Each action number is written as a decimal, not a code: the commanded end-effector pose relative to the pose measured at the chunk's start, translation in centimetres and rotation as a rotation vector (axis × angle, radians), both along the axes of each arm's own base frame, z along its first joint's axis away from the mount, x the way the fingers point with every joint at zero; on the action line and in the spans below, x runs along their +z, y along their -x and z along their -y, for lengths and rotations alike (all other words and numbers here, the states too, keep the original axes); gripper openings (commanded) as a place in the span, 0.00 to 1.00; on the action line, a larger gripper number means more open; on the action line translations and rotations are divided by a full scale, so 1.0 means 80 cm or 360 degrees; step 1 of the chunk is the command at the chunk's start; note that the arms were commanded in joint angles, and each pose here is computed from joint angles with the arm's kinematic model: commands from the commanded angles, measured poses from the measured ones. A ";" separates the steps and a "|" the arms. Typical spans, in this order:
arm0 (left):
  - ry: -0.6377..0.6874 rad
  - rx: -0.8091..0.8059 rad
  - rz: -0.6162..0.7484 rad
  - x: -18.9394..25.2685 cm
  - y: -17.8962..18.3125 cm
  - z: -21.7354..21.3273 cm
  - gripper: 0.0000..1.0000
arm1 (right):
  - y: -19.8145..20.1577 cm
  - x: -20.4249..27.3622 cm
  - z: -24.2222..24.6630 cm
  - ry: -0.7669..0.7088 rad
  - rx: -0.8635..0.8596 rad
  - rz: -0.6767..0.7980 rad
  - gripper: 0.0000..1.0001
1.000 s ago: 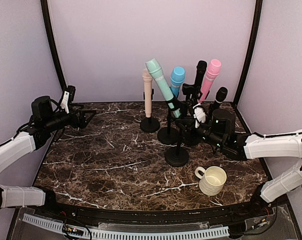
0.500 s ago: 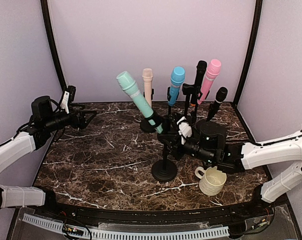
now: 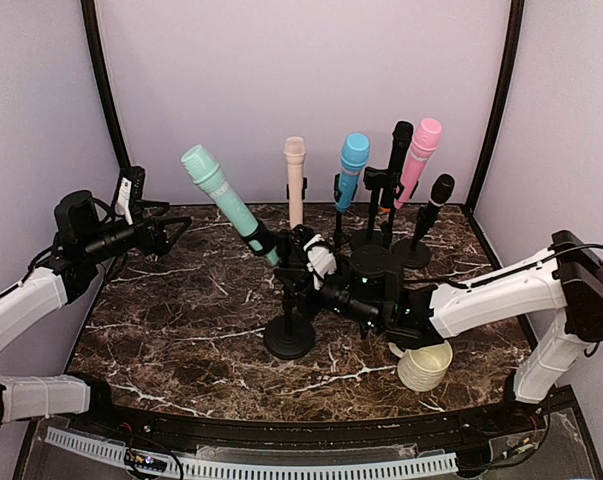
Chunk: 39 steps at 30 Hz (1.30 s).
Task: Remove the microphone from the stand
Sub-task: Move the microphone stand with the microphone to the center of the board.
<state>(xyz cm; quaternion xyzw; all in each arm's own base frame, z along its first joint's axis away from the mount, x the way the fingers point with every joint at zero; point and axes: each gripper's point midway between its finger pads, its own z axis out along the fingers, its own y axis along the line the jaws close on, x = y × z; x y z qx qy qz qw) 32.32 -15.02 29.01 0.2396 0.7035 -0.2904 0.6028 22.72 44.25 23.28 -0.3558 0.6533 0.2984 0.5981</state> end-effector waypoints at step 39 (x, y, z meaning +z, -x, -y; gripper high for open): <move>0.0082 -0.0041 0.0145 0.032 0.028 0.001 0.99 | 0.014 0.050 0.030 -0.0142 -0.0052 -0.0033 0.85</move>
